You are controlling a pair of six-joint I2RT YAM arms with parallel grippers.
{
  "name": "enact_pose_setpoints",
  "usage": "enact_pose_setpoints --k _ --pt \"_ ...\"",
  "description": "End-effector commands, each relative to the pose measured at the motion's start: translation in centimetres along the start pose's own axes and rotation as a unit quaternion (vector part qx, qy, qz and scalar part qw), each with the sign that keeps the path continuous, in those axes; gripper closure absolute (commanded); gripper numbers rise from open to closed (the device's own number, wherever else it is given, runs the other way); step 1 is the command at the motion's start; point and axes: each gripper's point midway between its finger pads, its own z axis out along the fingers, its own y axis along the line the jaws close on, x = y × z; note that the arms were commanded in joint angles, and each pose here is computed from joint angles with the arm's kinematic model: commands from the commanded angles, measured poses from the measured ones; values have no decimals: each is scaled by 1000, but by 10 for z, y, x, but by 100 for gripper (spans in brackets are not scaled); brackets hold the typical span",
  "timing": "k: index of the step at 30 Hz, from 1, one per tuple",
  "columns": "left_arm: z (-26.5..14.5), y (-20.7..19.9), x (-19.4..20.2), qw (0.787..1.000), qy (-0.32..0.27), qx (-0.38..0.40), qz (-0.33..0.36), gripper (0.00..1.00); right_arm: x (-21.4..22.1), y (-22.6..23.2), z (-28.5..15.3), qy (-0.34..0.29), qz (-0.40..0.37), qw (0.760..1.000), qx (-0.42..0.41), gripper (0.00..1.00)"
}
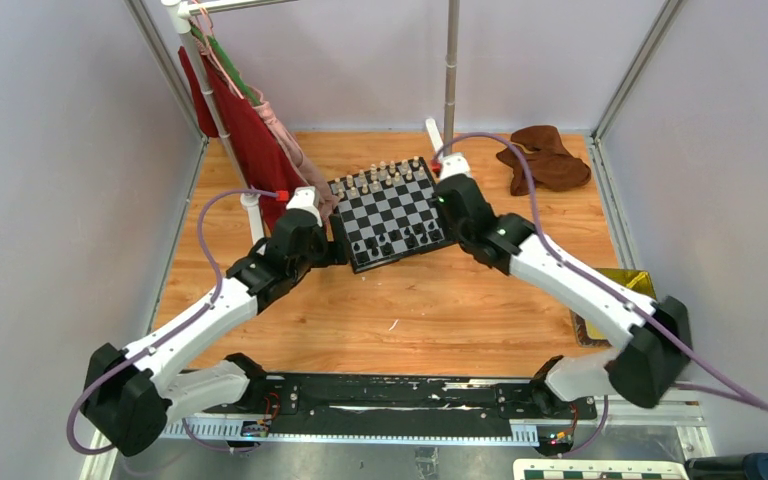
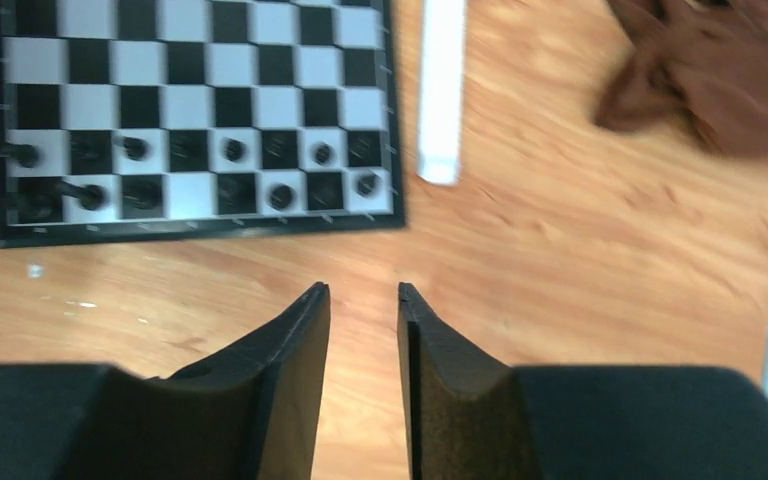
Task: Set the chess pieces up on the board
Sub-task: Move the storage box to the center of the board.
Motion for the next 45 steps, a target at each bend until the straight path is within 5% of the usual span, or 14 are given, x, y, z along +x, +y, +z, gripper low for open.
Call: enact_pose_setpoints --k 1,10,19,34,45 --pt "9 -38 -13 997 -10 70 8 19 33 -63 -36 5 53 991 119 62" --pt "25 -90 -10 993 9 97 67 19 98 -144 -117 -19 180 950 255 48" --pt "22 -133 28 985 44 148 80 19 189 -178 -172 12 320 870 375 38" --pt "14 -139 55 978 53 195 46 19 231 -186 -168 67 321 839 434 39" --pt "27 -140 49 982 45 173 65 19 235 -192 -119 148 333 849 383 37"
